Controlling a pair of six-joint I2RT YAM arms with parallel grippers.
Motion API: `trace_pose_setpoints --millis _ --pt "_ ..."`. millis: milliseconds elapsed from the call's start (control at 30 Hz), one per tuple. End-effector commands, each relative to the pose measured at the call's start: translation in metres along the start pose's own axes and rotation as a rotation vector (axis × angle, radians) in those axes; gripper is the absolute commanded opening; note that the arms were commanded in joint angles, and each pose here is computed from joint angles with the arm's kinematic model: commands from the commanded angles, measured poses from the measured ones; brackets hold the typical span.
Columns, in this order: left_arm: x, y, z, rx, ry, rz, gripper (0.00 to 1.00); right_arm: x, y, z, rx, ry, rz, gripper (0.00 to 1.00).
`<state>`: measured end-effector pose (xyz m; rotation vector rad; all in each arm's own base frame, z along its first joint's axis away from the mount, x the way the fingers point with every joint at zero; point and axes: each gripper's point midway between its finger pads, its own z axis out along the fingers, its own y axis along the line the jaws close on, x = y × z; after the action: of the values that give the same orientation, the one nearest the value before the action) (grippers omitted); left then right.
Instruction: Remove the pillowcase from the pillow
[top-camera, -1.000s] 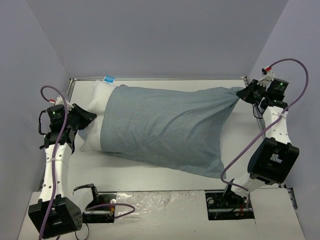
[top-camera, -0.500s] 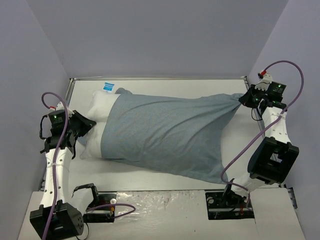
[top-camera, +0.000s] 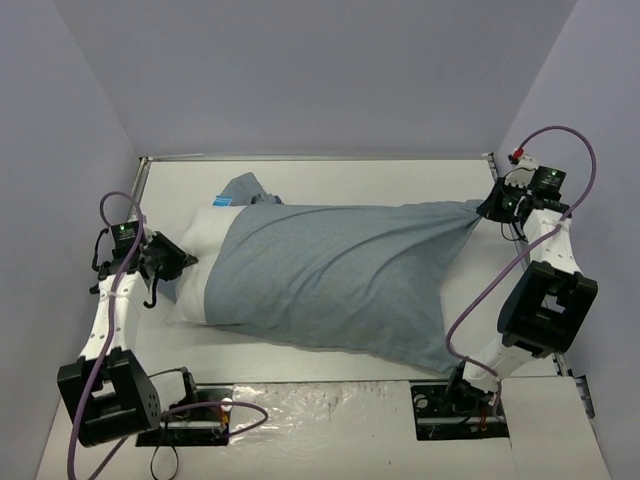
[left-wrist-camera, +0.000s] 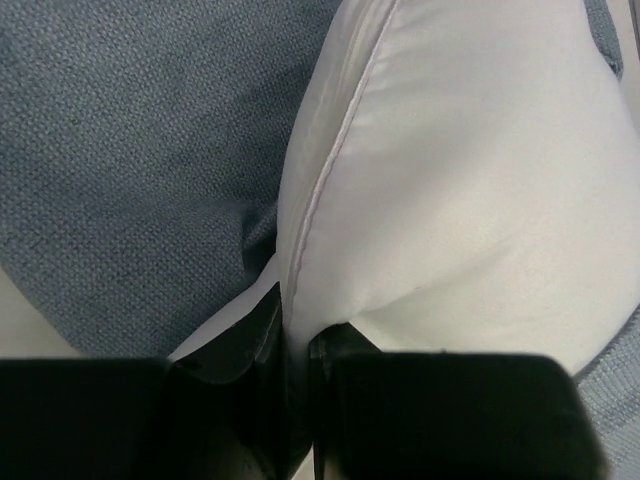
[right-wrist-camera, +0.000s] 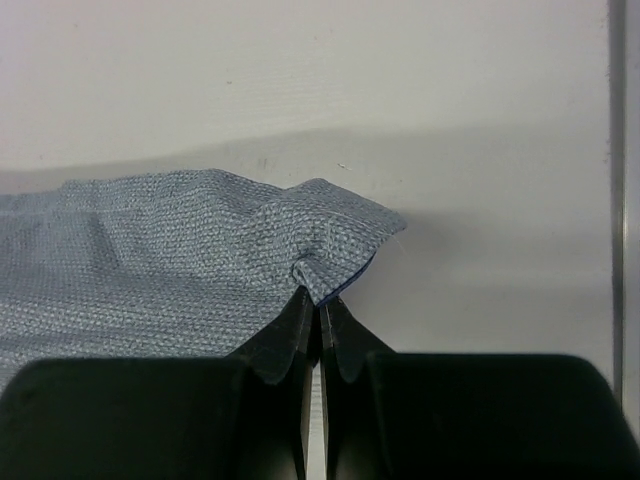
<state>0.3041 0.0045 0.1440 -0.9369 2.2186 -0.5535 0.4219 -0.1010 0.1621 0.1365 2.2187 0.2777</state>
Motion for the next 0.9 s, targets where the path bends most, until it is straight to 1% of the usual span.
trace_pose_setpoints --millis 0,33,67,100,133,167,200,233,267,300,333,367,400,433,467,533,567,600,667,700,767,800,833,867 --pt "-0.036 0.008 0.005 -0.040 -0.126 -0.020 0.02 -0.009 -0.030 0.000 0.047 0.025 -0.071 0.00" --pt "-0.038 0.006 0.004 -0.035 -0.129 -0.025 0.02 -0.008 -0.010 0.004 -0.078 0.045 -0.144 0.05" --pt "-0.039 0.005 0.005 -0.035 -0.129 -0.023 0.02 -0.003 -0.001 0.004 -0.126 0.076 -0.174 0.13" --pt "-0.042 0.002 0.003 -0.030 -0.131 -0.023 0.02 0.010 0.010 0.000 -0.173 0.130 -0.180 0.38" --pt "-0.043 0.001 0.004 -0.033 -0.127 -0.027 0.02 0.012 0.023 -0.003 -0.218 0.138 -0.253 0.49" --pt "-0.038 0.008 0.009 -0.066 -0.093 -0.048 0.02 0.018 0.035 -0.008 -0.264 0.162 -0.268 0.56" --pt "-0.041 0.007 0.009 -0.078 -0.084 -0.062 0.02 0.021 0.041 -0.012 -0.281 0.168 -0.291 0.62" --pt "-0.042 0.011 0.013 -0.109 -0.073 -0.085 0.02 0.021 0.048 -0.019 -0.302 0.163 -0.354 0.71" --pt "-0.038 0.019 0.024 -0.147 -0.030 -0.105 0.02 0.025 0.057 -0.021 -0.327 0.175 -0.386 0.74" --pt "-0.037 0.021 0.024 -0.178 -0.003 -0.136 0.02 0.035 0.064 -0.028 -0.355 0.209 -0.392 0.79" --pt "-0.036 0.024 0.028 -0.204 0.021 -0.153 0.02 0.037 0.070 -0.035 -0.381 0.213 -0.421 0.82" --pt "-0.031 0.033 0.038 -0.243 0.067 -0.174 0.02 0.040 0.074 -0.040 -0.417 0.211 -0.496 0.85" --pt "-0.033 0.032 0.041 -0.248 0.074 -0.186 0.02 0.051 0.085 -0.053 -0.473 0.248 -0.503 0.89" --pt "-0.032 0.031 0.045 -0.245 0.085 -0.199 0.02 0.060 0.092 -0.062 -0.526 0.272 -0.541 0.89" --pt "-0.033 0.032 0.051 -0.248 0.088 -0.212 0.02 0.077 0.104 -0.077 -0.623 0.322 -0.634 0.90" --pt "-0.037 0.030 0.054 -0.244 0.077 -0.240 0.02 0.097 0.117 -0.092 -0.703 0.400 -0.706 0.90" --pt "-0.039 0.029 0.056 -0.242 0.070 -0.248 0.02 0.106 0.122 -0.099 -0.742 0.429 -0.742 0.93" --pt "-0.043 0.027 0.058 -0.232 0.055 -0.250 0.02 0.115 0.128 -0.102 -0.740 0.472 -0.754 0.93" --pt "-0.048 0.025 0.060 -0.224 0.043 -0.259 0.02 0.132 0.140 -0.115 -0.755 0.509 -0.809 0.93" --pt "-0.048 0.023 0.062 -0.215 0.045 -0.257 0.02 0.146 0.154 -0.124 -0.788 0.529 -0.877 0.93" --pt "-0.050 0.022 0.065 -0.209 0.046 -0.257 0.02 0.158 0.173 -0.132 -0.827 0.541 -0.927 0.93" --pt "-0.049 0.022 0.066 -0.206 0.051 -0.257 0.02 0.166 0.194 -0.142 -0.857 0.544 -0.943 0.92" --pt "-0.049 0.021 0.066 -0.203 0.053 -0.258 0.02 0.174 0.202 -0.146 -0.874 0.551 -0.935 0.92" --pt "-0.051 0.020 0.067 -0.196 0.049 -0.257 0.02 0.173 0.210 -0.143 -0.864 0.528 -0.943 0.92"
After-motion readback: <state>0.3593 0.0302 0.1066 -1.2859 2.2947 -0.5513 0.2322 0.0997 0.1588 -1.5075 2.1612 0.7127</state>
